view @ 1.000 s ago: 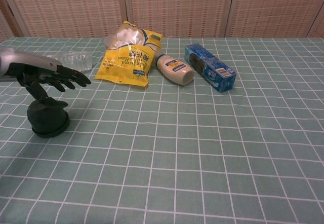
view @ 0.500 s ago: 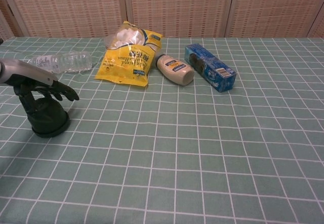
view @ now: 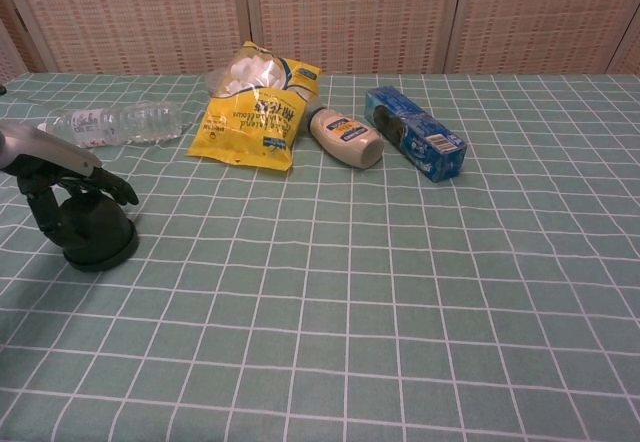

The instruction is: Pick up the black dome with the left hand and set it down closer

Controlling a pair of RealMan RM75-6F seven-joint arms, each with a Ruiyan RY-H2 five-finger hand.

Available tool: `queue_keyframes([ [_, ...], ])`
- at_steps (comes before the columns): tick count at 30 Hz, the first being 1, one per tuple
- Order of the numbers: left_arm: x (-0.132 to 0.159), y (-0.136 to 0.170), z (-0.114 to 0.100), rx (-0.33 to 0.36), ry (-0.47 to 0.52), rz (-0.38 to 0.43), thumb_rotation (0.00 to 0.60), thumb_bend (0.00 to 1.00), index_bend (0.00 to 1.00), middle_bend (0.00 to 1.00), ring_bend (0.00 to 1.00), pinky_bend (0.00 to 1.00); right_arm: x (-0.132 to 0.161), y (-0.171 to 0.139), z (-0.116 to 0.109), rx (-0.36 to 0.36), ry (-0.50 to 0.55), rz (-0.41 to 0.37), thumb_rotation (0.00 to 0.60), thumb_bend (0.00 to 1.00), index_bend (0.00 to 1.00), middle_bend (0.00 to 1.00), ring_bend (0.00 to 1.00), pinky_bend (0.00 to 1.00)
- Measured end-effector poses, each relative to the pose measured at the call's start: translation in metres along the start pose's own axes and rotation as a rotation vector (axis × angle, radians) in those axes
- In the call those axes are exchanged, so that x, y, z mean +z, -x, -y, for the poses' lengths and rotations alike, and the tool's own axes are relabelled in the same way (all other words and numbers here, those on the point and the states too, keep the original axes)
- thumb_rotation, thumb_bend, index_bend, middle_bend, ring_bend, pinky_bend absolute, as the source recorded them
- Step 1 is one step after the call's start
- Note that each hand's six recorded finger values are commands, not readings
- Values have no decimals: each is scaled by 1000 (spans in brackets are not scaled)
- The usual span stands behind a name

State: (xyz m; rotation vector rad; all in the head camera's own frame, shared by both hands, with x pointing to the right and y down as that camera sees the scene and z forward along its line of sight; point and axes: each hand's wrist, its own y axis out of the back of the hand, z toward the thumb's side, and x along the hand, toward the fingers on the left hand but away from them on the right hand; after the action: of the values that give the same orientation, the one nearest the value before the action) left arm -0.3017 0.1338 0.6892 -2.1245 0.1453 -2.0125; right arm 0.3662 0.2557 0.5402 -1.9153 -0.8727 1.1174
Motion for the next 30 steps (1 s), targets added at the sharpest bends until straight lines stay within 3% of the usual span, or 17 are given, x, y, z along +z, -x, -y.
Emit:
queue_keyframes([
  [7, 2, 0, 1, 11, -32, -4, 600, 336, 10, 42, 1, 95, -1, 0, 2, 8, 5, 4, 600, 186, 0, 0, 0, 0],
  [13, 2, -2, 4, 26, -76, -14, 600, 338, 153, 154, 53, 132, -1, 0, 1, 5, 11, 7, 600, 186, 0, 0, 0, 0],
  [20, 1, -3, 7, 21, -95, -26, 600, 342, 184, 178, 67, 165, -2, 1, 1, 7, 15, 13, 600, 187, 0, 0, 0, 0],
  [30, 1, -2, 6, 64, -162, -38, 600, 357, 475, 489, 320, 419, -1, 1, 0, 1, 19, 17, 600, 187, 0, 0, 0, 0],
])
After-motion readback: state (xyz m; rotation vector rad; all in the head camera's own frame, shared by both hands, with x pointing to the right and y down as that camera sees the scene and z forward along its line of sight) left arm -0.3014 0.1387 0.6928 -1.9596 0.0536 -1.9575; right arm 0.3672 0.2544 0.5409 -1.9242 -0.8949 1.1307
